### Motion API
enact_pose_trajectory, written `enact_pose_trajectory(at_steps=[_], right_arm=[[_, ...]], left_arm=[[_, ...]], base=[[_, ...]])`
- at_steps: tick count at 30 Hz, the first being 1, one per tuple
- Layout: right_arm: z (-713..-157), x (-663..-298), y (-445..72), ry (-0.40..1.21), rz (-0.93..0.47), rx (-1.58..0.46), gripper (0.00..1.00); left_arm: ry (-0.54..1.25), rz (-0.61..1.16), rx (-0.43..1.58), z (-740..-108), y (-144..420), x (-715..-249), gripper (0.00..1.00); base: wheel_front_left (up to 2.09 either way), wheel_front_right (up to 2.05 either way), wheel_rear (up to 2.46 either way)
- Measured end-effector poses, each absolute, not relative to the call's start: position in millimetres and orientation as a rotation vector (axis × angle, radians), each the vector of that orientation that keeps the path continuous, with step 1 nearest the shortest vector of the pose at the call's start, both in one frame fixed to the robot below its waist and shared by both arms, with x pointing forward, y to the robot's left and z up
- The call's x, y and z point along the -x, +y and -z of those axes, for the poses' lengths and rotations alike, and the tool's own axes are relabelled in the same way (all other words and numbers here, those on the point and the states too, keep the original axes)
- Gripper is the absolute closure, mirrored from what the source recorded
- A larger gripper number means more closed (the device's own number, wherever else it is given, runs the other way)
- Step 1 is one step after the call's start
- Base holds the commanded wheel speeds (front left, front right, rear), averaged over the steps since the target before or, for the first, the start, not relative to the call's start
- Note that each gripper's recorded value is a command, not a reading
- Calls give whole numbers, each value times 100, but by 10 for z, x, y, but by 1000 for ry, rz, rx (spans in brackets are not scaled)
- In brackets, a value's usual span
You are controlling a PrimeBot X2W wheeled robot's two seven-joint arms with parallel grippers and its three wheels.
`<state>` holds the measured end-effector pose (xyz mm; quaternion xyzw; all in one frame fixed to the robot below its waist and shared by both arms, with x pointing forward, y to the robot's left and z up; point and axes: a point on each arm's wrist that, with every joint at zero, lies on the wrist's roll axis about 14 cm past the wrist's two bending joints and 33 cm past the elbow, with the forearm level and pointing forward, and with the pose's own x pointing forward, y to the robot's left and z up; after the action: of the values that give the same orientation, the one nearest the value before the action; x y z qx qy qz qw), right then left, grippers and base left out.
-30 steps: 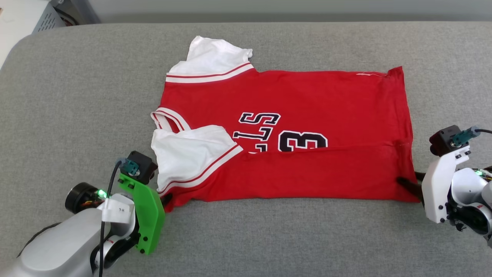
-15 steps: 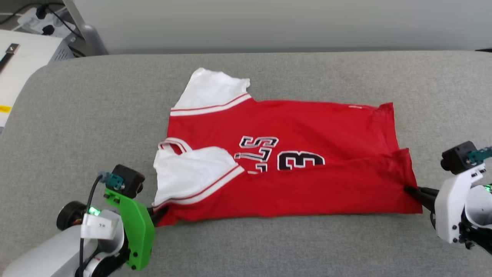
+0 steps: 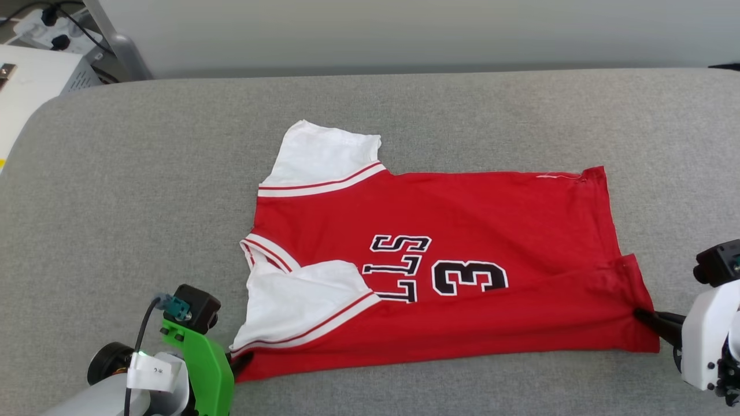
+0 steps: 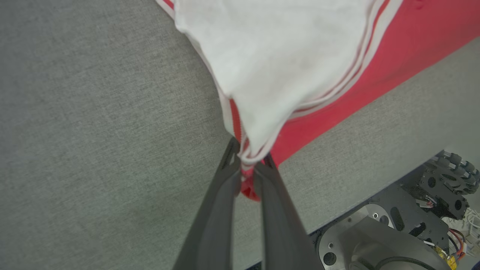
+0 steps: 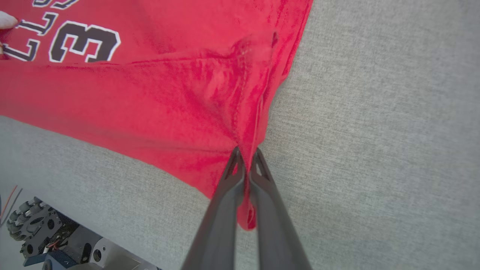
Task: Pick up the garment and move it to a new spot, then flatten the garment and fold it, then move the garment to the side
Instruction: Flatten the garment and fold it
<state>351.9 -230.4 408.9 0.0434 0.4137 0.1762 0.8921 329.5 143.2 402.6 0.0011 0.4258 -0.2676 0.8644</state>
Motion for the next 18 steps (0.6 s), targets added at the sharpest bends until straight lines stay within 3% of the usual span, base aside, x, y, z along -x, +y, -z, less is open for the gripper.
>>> enact_pose_trajectory(at_steps=[11, 12, 13, 14, 18], right_arm=[[-3704, -3480, -2270, 917, -311, -123, 100], [-3716, -3492, -2265, 904, -311, -124, 86], [-3742, -3515, -2266, 883, -309, -122, 8], [-3770, -3538, -2265, 862, -306, -127, 0], [-3981, -3651, -2272, 735, -299, -138, 0]], left_arm=[[976, 527, 15, -3634, 1502, -3261, 100], [964, 525, 10, -3642, 1511, -3270, 58], [945, 521, 7, -3663, 1523, -3292, 0], [927, 516, 7, -3687, 1530, -3316, 0], [814, 473, 21, -3913, 1645, -3511, 0]], base=[[0, 0, 0], [0, 0, 0], [0, 0, 0], [0, 0, 0], [0, 0, 0]])
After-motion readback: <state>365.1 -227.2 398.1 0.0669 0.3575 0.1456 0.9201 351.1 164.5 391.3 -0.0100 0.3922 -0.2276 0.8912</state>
